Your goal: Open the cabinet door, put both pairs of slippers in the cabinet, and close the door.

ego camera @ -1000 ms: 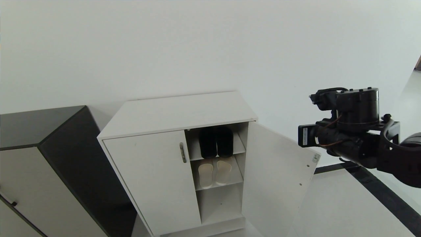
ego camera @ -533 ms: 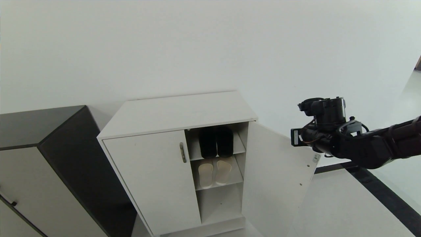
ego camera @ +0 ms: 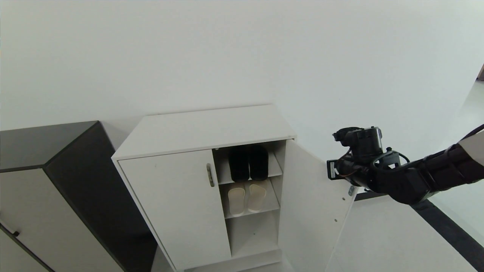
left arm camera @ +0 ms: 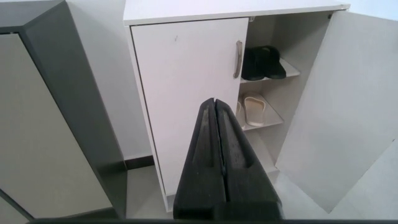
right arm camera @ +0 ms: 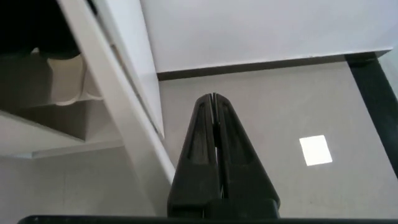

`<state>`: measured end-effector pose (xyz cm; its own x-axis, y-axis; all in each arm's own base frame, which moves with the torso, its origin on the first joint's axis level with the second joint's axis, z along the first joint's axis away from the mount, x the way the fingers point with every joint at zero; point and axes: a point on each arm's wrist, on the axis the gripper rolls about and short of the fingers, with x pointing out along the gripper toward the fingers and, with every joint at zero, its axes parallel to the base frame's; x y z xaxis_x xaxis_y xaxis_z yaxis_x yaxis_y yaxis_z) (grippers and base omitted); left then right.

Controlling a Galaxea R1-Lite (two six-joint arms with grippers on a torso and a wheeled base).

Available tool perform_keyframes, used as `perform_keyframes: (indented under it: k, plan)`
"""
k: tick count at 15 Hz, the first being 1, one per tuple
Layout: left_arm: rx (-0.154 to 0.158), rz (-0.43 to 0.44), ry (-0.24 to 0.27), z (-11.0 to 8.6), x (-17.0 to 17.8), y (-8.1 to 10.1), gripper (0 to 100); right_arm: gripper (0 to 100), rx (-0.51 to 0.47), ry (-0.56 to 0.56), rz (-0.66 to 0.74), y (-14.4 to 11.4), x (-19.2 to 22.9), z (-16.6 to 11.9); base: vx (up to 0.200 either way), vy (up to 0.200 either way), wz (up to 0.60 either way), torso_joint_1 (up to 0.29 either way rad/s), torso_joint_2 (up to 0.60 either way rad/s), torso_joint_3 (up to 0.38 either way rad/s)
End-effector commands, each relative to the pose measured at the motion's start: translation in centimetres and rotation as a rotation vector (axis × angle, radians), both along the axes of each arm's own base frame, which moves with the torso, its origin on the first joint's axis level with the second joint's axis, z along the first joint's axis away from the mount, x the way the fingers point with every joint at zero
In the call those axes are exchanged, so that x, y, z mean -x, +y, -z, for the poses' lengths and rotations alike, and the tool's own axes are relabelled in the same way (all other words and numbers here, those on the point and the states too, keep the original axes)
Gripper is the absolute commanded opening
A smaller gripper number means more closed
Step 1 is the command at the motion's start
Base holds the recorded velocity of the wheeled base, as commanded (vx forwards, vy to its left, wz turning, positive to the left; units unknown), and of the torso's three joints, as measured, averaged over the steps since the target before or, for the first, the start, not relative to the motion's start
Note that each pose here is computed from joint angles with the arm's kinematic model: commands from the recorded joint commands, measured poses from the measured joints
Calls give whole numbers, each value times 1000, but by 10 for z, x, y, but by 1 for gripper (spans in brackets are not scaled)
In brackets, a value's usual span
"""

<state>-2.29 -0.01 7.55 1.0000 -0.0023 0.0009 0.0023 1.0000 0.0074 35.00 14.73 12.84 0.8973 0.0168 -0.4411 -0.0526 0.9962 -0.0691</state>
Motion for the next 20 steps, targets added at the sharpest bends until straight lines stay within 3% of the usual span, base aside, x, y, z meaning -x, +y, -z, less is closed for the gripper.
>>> perform_keyframes:
  k: [1,3,5,10,13,17,20]
  plan:
    - [0,-1,1,0,0,0,0,0,-10,-12,-81,19,26,-12,0,0,0,0,0,0]
    - [0,-1,1,0,0,0,0,0,-43,2,-220,34,56,-19,0,0,0,0,0,0]
    - [0,-1,1,0,0,0,0,0,-73,2,-271,39,70,-25,0,0,0,0,0,0]
    - [0,-1,1,0,0,0,0,0,-129,-43,-352,34,83,-25,0,0,0,0,0,0]
    - [0,-1,1,0,0,0,0,0,-97,-46,-388,38,90,-13,0,0,0,0,0,0]
    - [0,1,1,0,0,0,0,0,-96,-36,-425,46,97,-10,0,0,600,0,2,2]
    - [-2,1,1,0,0,0,0,0,-94,-24,-438,48,99,-7,0,0,0,0,0,0]
